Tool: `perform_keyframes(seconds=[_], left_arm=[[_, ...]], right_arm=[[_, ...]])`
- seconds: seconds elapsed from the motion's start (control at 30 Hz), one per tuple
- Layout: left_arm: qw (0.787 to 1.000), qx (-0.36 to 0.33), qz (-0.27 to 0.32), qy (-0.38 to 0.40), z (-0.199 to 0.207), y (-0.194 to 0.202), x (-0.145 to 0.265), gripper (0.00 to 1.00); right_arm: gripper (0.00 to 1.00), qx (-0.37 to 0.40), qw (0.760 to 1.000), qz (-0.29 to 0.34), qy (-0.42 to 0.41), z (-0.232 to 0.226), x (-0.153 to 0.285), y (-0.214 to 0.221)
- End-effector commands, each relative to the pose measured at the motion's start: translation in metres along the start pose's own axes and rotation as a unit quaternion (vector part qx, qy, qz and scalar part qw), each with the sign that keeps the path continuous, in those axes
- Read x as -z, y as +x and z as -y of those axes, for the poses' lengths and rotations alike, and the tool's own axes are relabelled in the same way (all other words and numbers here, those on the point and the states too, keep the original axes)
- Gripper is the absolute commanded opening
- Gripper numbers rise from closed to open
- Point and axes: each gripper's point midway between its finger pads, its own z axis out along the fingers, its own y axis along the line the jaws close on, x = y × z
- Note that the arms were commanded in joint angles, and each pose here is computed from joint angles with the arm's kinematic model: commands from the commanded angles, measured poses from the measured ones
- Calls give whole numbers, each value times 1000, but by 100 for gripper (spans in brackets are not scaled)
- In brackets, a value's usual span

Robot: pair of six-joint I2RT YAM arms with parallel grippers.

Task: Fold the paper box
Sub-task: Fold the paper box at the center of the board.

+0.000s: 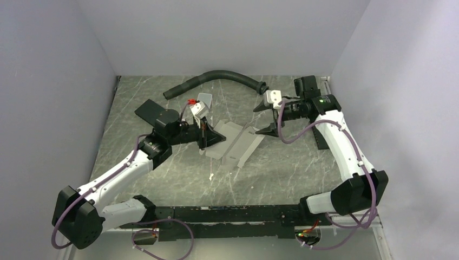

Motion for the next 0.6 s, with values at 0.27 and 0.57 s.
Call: perform_keyframes(seconds=[0.27,0.57], left_arm=[[1000,-4,16,18,4,-13,-5,0],[1000,-1,21,12,2,-13,-5,0]], right_arm=[[78,35,999,-16,-35,-10,-25,-2],[71,25,999,-33,-32,-10,-31,8]])
